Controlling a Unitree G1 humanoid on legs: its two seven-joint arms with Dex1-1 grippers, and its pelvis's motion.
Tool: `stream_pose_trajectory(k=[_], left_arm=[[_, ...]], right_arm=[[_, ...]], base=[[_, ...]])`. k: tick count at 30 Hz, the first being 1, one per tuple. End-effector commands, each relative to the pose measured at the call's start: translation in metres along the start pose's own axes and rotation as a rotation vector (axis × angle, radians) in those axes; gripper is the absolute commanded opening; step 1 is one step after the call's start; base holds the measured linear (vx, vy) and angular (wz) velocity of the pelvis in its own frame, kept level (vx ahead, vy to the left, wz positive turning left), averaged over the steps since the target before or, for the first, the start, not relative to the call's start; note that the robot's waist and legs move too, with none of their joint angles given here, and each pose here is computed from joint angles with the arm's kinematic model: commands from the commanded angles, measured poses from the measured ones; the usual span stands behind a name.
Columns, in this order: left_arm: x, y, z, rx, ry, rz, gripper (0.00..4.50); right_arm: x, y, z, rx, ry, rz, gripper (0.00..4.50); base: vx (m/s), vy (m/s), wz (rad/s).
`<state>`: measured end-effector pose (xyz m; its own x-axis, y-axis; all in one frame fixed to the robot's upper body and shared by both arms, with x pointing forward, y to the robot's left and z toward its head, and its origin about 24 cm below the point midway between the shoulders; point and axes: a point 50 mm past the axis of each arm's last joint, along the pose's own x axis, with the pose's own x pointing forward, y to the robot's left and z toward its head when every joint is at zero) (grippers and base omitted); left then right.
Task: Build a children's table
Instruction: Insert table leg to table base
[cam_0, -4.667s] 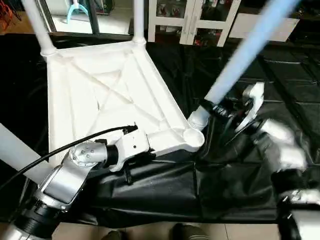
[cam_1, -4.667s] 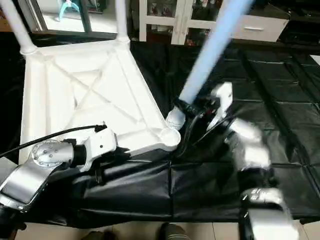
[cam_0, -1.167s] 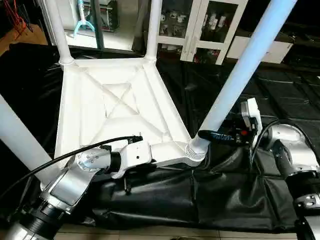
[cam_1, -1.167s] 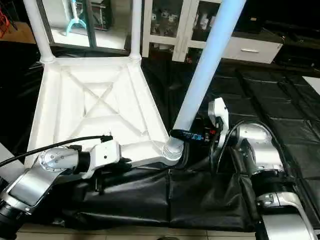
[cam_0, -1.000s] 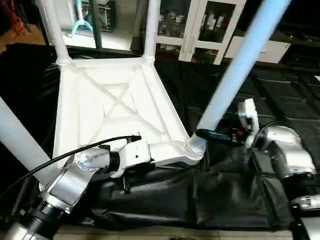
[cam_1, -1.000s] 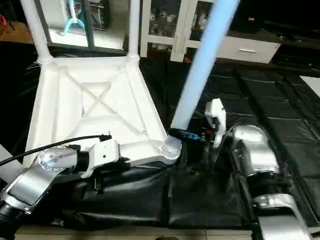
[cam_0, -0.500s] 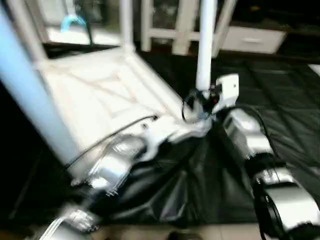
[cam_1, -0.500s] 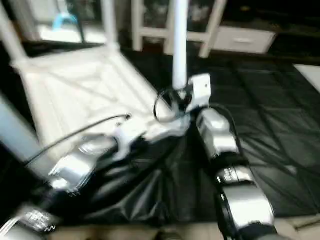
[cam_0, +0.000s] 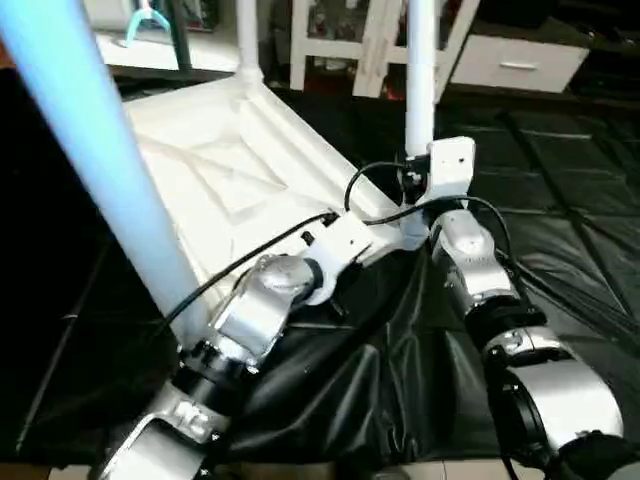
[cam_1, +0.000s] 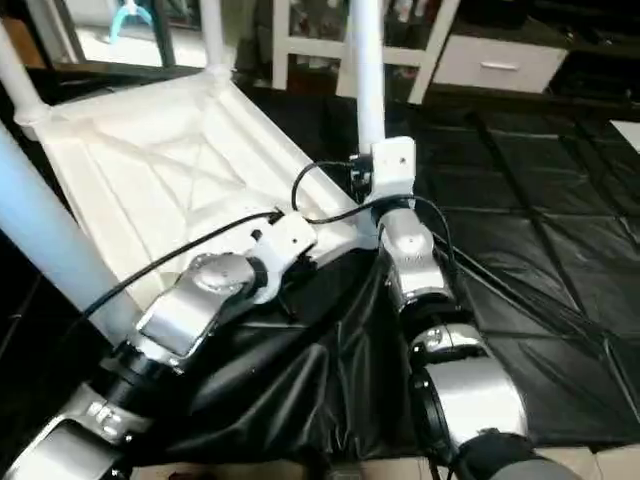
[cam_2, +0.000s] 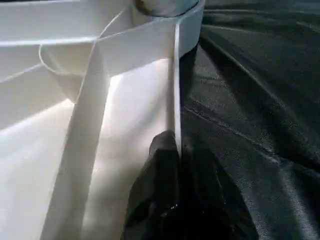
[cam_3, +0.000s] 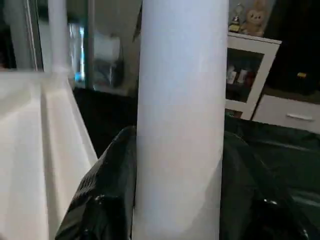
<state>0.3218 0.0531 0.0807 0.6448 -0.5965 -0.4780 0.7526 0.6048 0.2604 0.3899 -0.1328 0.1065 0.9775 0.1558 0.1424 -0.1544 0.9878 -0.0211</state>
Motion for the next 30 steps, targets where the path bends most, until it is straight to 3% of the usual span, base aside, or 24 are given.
stream_pose_trajectory(k=[1, 2, 4, 6, 7, 8, 9, 10, 11, 14, 16, 18, 19, 22, 23, 24, 25, 27, 28, 30], left_arm=[[-0.014, 0.026, -0.011, 0.044, -0.019, 0.121, 0.00], [-0.014, 0.026, -0.011, 0.044, -0.019, 0.121, 0.00], [-0.022, 0.020, -0.022, 0.080, -0.019, -0.006, 0.56], [-0.032, 0.011, -0.032, 0.131, -0.019, -0.145, 0.56], [-0.033, 0.010, -0.033, 0.138, -0.020, -0.156, 0.62], [-0.038, 0.008, -0.037, 0.162, -0.022, -0.193, 0.62], [-0.038, 0.008, -0.037, 0.162, -0.022, -0.193, 0.95], [-0.044, 0.010, -0.040, 0.183, -0.036, -0.217, 0.95], [-0.048, 0.012, -0.039, 0.191, -0.062, -0.226, 0.97], [-0.051, 0.016, -0.033, 0.174, -0.115, -0.213, 1.33], [-0.059, 0.029, -0.009, 0.084, -0.272, -0.162, 1.42], [-0.060, 0.031, -0.005, 0.072, -0.292, -0.155, 1.65], [-0.072, 0.045, 0.026, -0.032, -0.479, -0.100, 1.77], [-0.087, 0.057, 0.063, -0.149, -0.708, -0.080, 1.88], [-0.087, 0.057, 0.063, -0.149, -0.708, -0.080, 1.88], [-0.093, 0.062, 0.079, -0.217, -0.813, -0.075, 2.09], [-0.093, 0.062, 0.079, -0.217, -0.813, -0.075, 2.09], [-0.103, 0.068, 0.107, -0.348, -0.988, -0.097, 2.23], [-0.103, 0.068, 0.107, -0.348, -0.988, -0.097, 2.31], [-0.109, 0.071, 0.125, -0.443, -1.088, -0.138, 2.48]], right_arm=[[-0.017, -0.014, -0.031, 0.050, 0.113, -0.038, 1.79], [-0.017, -0.014, -0.031, 0.050, 0.113, -0.038, 1.79], [-0.015, -0.018, -0.015, 0.105, 0.004, 0.019, 1.78], [-0.014, -0.024, 0.008, 0.172, -0.145, 0.078, 1.78], [-0.014, -0.025, 0.011, 0.180, -0.164, 0.084, 1.78], [-0.015, -0.029, 0.022, 0.205, -0.232, 0.106, 1.78], [-0.015, -0.029, 0.022, 0.205, -0.232, 0.106, 1.78], [-0.015, -0.034, 0.045, 0.229, -0.330, 0.168, 1.78], [-0.015, -0.037, 0.057, 0.223, -0.374, 0.204, 1.78], [-0.015, -0.038, 0.066, 0.190, -0.388, 0.263, 1.78], [-0.014, -0.039, 0.079, 0.089, -0.378, 0.378, 1.78], [-0.014, -0.039, 0.080, 0.079, -0.376, 0.389, 1.78], [-0.014, -0.040, 0.092, -0.023, -0.348, 0.501, 1.78], [-0.017, -0.039, 0.101, -0.154, -0.299, 0.625, 1.78], [-0.017, -0.039, 0.101, -0.154, -0.299, 0.625, 1.78], [-0.021, -0.037, 0.100, -0.211, -0.242, 0.699, 1.78], [-0.021, -0.037, 0.100, -0.211, -0.242, 0.699, 1.78], [-0.029, -0.030, 0.092, -0.288, -0.138, 0.809, 1.78], [-0.029, -0.030, 0.092, -0.288, -0.138, 0.809, 1.78], [-0.035, -0.023, 0.086, -0.310, -0.094, 0.860, 1.78]], base=[[0.000, 0.000, 0.00], [0.000, 0.000, 0.00], [0.000, 0.000, 0.00], [0.000, 0.000, 0.00], [0.000, 0.000, 0.00], [0.000, 0.000, 0.00], [0.000, 0.000, 0.00], [0.000, 0.000, 0.00], [0.000, 0.000, 0.00], [0.000, 0.000, 0.00], [0.000, 0.000, 0.00], [0.000, 0.000, 0.00], [0.000, 0.000, 0.00], [0.000, 0.000, 0.00], [0.000, 0.000, 0.00], [0.000, 0.000, 0.00], [0.000, 0.000, 0.00], [0.000, 0.000, 0.00], [0.000, 0.000, 0.00], [0.000, 0.000, 0.00]])
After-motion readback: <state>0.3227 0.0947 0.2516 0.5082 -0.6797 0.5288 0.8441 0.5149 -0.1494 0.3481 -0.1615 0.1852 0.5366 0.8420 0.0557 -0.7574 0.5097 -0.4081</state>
